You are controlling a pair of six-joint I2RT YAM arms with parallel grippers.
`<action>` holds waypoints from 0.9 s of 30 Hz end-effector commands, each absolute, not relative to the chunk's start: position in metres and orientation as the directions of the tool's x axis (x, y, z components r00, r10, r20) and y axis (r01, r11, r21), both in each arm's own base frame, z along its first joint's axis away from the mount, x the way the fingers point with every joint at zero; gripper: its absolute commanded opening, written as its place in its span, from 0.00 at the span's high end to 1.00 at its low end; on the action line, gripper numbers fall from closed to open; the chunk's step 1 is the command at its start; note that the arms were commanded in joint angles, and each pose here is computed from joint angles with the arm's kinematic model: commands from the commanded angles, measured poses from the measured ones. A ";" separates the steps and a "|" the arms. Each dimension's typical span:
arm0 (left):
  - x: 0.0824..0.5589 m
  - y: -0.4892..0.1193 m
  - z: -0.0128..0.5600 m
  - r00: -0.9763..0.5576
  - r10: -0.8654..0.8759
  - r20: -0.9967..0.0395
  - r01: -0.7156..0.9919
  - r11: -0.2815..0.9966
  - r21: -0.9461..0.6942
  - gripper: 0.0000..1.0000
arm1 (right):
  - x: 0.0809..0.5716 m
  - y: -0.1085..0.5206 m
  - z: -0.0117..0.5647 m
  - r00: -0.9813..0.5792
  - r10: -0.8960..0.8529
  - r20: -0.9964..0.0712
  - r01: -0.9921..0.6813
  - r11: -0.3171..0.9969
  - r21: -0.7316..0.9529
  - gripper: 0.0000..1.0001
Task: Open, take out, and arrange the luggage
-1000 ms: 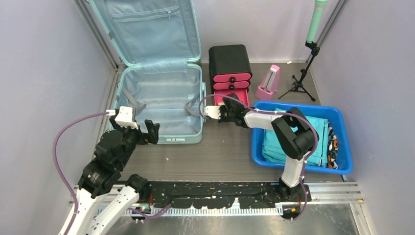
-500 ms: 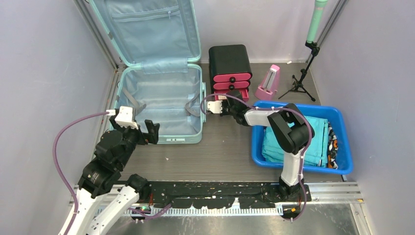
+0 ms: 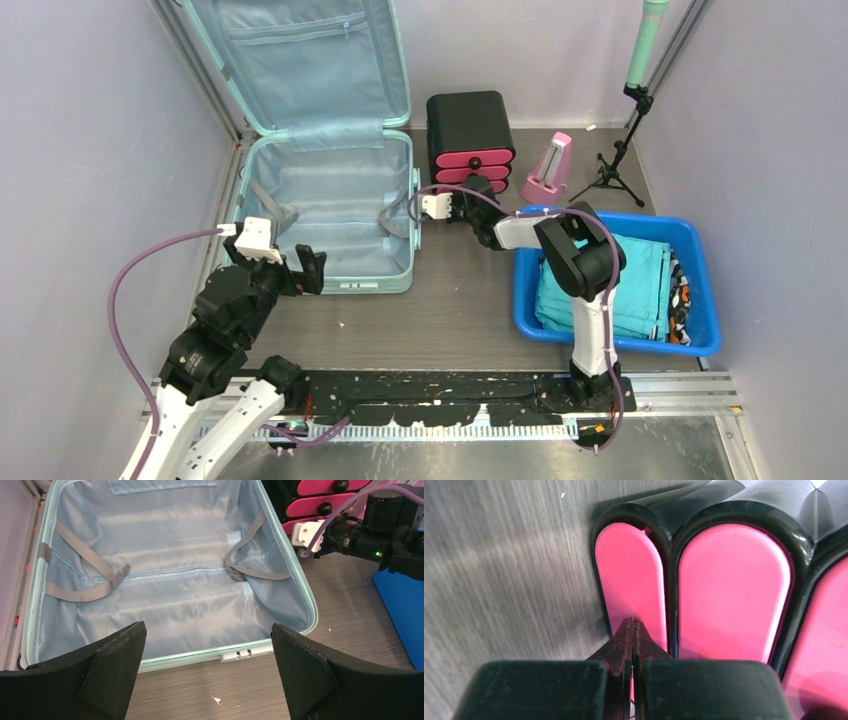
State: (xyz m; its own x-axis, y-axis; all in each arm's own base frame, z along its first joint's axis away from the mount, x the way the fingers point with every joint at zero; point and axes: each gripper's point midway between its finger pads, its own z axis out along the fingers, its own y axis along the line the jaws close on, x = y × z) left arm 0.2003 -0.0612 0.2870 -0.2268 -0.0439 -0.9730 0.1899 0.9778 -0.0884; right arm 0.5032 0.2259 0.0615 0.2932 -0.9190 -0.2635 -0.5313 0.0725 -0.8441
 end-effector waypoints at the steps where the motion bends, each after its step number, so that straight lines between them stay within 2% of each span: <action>1: 0.204 -0.060 0.294 -0.194 -0.045 -0.980 0.185 0.979 -0.081 0.00 | 0.528 0.225 0.087 0.288 -0.919 -0.270 -0.426 0.129 -0.896 1.00; 9: 0.204 -0.059 0.294 -0.194 -0.045 -0.980 0.179 0.981 -0.080 0.00 | 0.532 0.225 0.093 0.295 -0.913 -0.282 -0.369 0.163 -0.915 1.00; 19: 0.206 -0.060 0.292 -0.205 -0.037 -0.978 0.176 0.982 -0.074 0.00 | 0.489 0.233 0.114 0.314 -0.878 -0.361 -0.446 0.199 -0.873 1.00; 21: 0.206 -0.059 0.291 -0.206 -0.036 -0.978 0.173 0.982 -0.073 0.00 | 0.476 0.233 0.123 0.296 -0.862 -0.412 -0.461 0.249 -0.852 0.99; 24: 0.207 -0.059 0.290 -0.210 -0.030 -0.977 0.172 0.983 -0.067 0.00 | 0.453 0.234 0.144 0.201 -0.782 -0.590 -0.500 0.436 -0.748 0.94; 25: 0.208 -0.060 0.289 -0.214 -0.028 -0.976 0.174 0.983 -0.066 0.00 | 0.445 0.239 0.149 0.144 -0.721 -0.678 -0.512 0.532 -0.674 0.92; 27: 0.207 -0.065 0.288 -0.227 -0.030 -0.973 0.195 0.978 -0.076 0.00 | 0.433 0.237 0.176 0.034 -0.629 -0.777 -0.461 0.680 -0.570 0.90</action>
